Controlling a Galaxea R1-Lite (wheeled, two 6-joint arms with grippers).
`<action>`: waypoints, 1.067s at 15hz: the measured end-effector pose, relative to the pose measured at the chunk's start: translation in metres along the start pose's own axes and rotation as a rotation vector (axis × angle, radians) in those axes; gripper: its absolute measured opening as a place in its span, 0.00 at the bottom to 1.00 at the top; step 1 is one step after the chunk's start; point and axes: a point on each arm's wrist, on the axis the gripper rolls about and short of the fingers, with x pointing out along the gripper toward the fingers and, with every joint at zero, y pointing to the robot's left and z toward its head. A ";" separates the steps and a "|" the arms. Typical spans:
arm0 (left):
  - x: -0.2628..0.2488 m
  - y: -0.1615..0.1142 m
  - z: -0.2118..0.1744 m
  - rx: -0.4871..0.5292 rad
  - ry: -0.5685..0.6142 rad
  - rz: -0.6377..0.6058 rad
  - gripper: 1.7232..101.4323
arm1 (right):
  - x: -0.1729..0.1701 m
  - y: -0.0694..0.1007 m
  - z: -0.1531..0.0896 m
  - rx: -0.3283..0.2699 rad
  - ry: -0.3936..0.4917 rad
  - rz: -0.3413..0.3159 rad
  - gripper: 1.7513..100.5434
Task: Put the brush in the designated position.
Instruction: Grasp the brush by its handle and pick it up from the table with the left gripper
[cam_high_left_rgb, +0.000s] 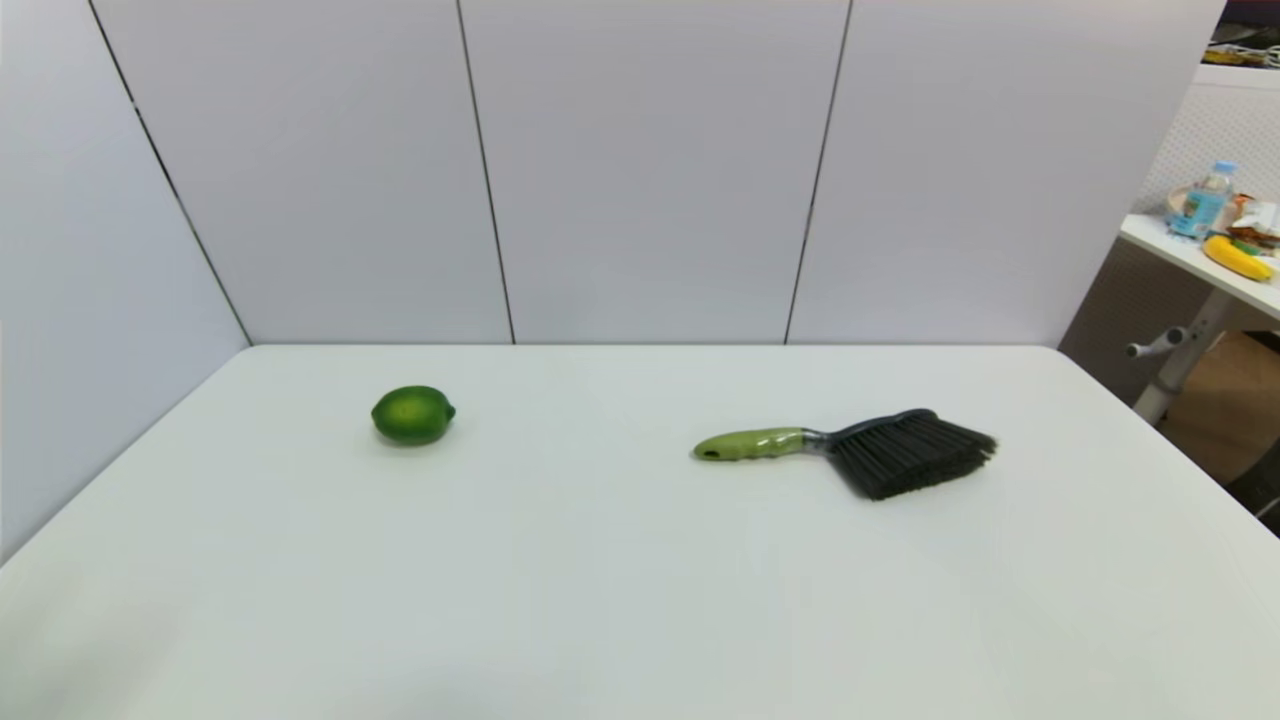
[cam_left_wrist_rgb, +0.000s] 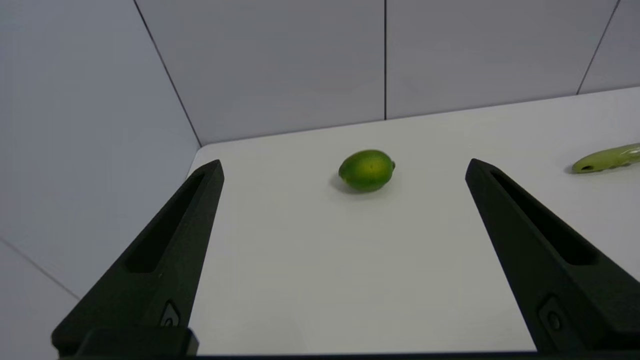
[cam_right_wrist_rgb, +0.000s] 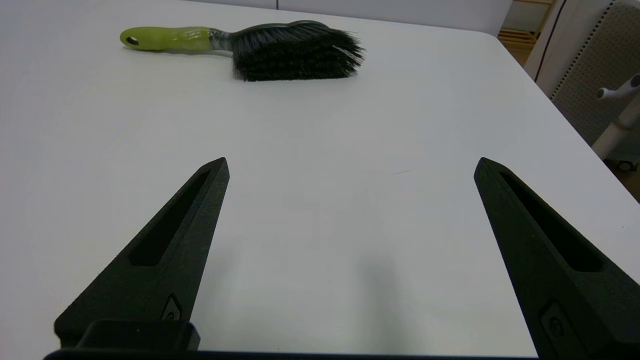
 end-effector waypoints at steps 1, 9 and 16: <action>0.008 0.003 0.026 0.002 -0.016 -0.027 0.96 | 0.000 0.000 0.000 0.000 0.000 0.000 0.96; 0.106 -0.010 0.158 0.125 0.120 -0.338 0.96 | 0.000 0.000 0.000 0.000 0.000 -0.001 0.96; 0.227 -0.085 0.112 0.437 0.279 -0.708 0.96 | 0.000 0.000 0.000 0.000 0.000 -0.001 0.96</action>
